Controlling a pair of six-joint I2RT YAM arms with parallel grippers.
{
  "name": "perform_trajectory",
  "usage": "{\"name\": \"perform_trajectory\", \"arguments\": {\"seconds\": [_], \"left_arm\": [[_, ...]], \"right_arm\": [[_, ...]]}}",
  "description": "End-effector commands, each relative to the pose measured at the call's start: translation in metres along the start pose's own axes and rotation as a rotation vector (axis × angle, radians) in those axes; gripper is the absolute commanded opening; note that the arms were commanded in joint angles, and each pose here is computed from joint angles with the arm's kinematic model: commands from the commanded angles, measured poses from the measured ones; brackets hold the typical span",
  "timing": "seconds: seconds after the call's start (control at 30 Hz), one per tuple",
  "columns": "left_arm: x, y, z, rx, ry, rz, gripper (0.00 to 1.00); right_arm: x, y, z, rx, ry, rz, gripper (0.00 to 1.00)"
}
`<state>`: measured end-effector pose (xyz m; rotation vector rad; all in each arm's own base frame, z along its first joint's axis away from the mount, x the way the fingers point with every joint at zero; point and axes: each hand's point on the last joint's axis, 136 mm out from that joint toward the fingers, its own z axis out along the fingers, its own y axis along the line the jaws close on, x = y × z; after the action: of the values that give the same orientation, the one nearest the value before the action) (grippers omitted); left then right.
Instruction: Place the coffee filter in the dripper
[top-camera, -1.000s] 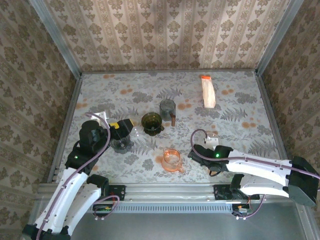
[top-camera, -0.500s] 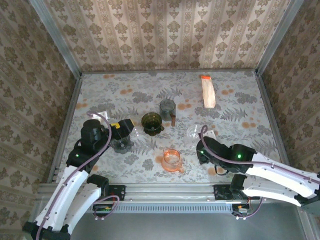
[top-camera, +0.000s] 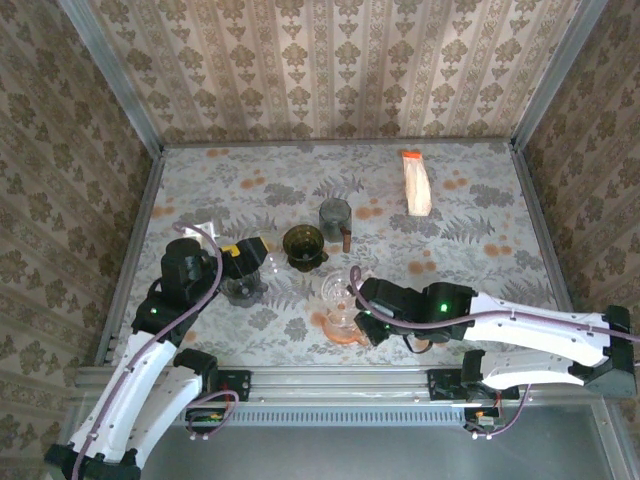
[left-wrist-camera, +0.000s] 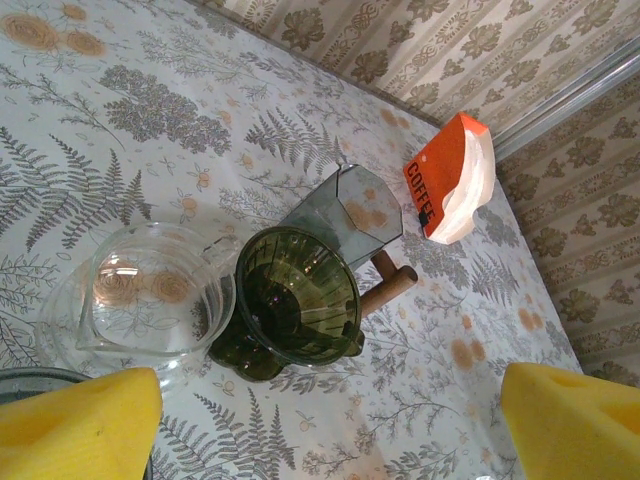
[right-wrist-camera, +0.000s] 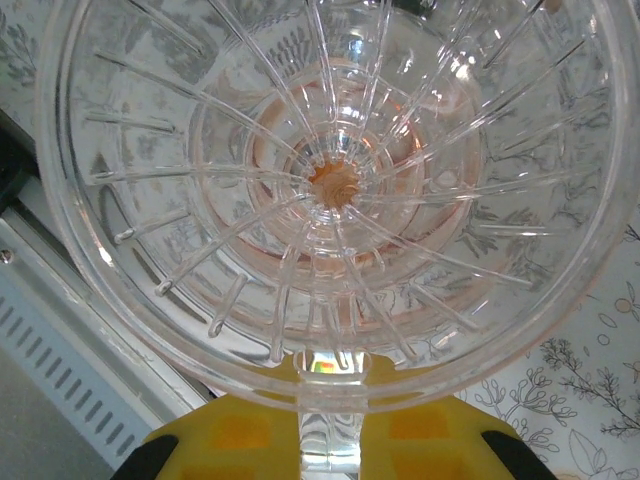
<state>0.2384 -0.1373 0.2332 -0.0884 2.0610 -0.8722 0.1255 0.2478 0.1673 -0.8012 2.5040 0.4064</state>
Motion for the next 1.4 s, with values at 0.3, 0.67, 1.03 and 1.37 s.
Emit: {"name": "perform_trajectory", "arguments": {"seconds": [0.3,0.67,1.03,1.37], "left_arm": [[-0.009,-0.008,-0.007,0.015,-0.022,0.019,0.9],[-0.009,-0.008,-0.007,0.02,-0.022,0.017,0.9],[-0.01,-0.007,-0.007,0.015,-0.024,0.016,0.9],[-0.012,-0.009,-0.007,0.018,-0.029,0.016,0.9]], "right_arm": [[-0.001,0.002,0.0,0.065,0.028,-0.071,0.06],[0.006,-0.003,0.006,0.091,0.043,-0.07,0.07],[0.01,0.004,0.008,0.06,0.053,-0.067,0.27],[0.005,0.0,-0.001,0.063,0.005,-0.052,0.74]]}}
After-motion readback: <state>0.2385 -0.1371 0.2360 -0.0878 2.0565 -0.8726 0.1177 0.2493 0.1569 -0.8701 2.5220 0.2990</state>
